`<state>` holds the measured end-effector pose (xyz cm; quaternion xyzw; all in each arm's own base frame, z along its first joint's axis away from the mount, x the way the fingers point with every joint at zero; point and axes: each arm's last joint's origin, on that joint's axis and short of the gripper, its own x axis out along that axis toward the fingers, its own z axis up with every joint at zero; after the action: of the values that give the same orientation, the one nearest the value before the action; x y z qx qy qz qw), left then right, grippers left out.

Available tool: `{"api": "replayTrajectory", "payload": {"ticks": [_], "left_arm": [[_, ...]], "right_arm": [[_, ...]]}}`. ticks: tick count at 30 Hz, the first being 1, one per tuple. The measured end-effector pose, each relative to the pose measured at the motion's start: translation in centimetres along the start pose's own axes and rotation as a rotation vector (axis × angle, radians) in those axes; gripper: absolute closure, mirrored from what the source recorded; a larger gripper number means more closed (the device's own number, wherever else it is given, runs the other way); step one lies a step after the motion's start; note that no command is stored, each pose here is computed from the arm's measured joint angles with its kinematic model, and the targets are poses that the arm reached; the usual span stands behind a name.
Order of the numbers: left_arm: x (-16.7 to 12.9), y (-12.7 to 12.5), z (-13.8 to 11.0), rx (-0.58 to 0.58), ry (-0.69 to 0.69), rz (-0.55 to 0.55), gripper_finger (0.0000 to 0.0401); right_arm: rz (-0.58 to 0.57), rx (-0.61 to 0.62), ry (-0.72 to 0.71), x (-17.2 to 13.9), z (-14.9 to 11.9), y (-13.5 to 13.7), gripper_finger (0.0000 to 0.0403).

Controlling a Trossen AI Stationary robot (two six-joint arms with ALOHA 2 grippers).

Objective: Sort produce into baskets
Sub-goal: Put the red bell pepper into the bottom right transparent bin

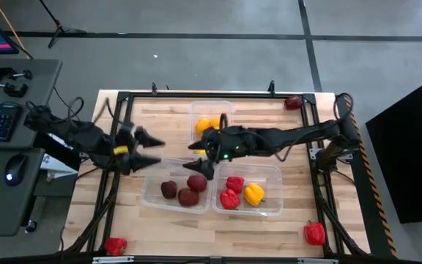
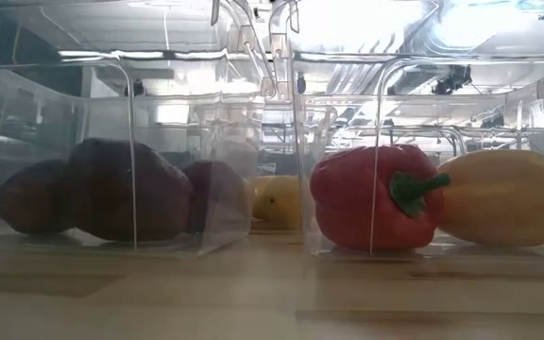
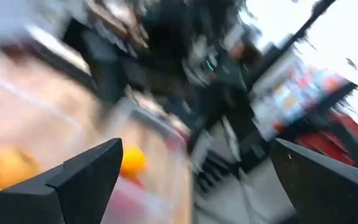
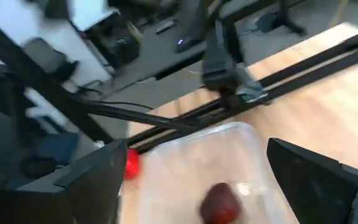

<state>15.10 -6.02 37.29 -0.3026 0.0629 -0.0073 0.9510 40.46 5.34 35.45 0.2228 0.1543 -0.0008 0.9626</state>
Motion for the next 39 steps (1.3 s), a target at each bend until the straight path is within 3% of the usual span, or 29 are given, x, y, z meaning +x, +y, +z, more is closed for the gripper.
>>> {"api": "replayTrajectory", "payload": {"ticks": [5, 9, 12, 15, 21, 24, 29, 39], "left_arm": [[2.1, -1.4, -4.2, -0.145, 0.342, -0.056, 0.0007], [2.5, -2.8, -8.8, -0.221, 0.777, 0.045, 0.0007], [2.0, -4.1, -11.9, -0.182, 1.007, 0.193, 0.0007], [1.3, -6.0, -14.6, -0.056, 1.147, 0.285, 0.0007], [0.4, -8.5, -20.3, 0.265, 1.316, 0.353, 0.0007], [0.0, -8.7, -23.1, 0.358, 1.378, 0.353, 0.0007], [0.0, -9.3, -25.3, 0.376, 1.521, 0.224, 0.0007], [0.8, -8.3, -26.0, 0.357, 1.588, 0.174, 0.0007]], "right_arm": [[-0.163, -0.014, 0.063, -2.4, 0.2, -0.6, 0.0029], [-0.297, -0.005, 0.131, -3.5, -0.4, -1.2, 0.0029], [-0.355, 0.007, 0.192, -3.7, -1.1, -1.6, 0.0029], [-0.399, 0.023, 0.221, -3.6, -1.6, -2.0, 0.0029], [-0.444, 0.016, 0.226, -3.6, -1.8, -2.2, 0.0029], [-0.445, 0.015, 0.226, -3.6, -1.8, -2.2, 0.0029], [-0.44, 0.015, 0.23, -3.6, -1.9, -2.1, 0.0029], [-0.42, 0.006, 0.239, -3.7, -2.3, -1.4, 0.0029]]}}
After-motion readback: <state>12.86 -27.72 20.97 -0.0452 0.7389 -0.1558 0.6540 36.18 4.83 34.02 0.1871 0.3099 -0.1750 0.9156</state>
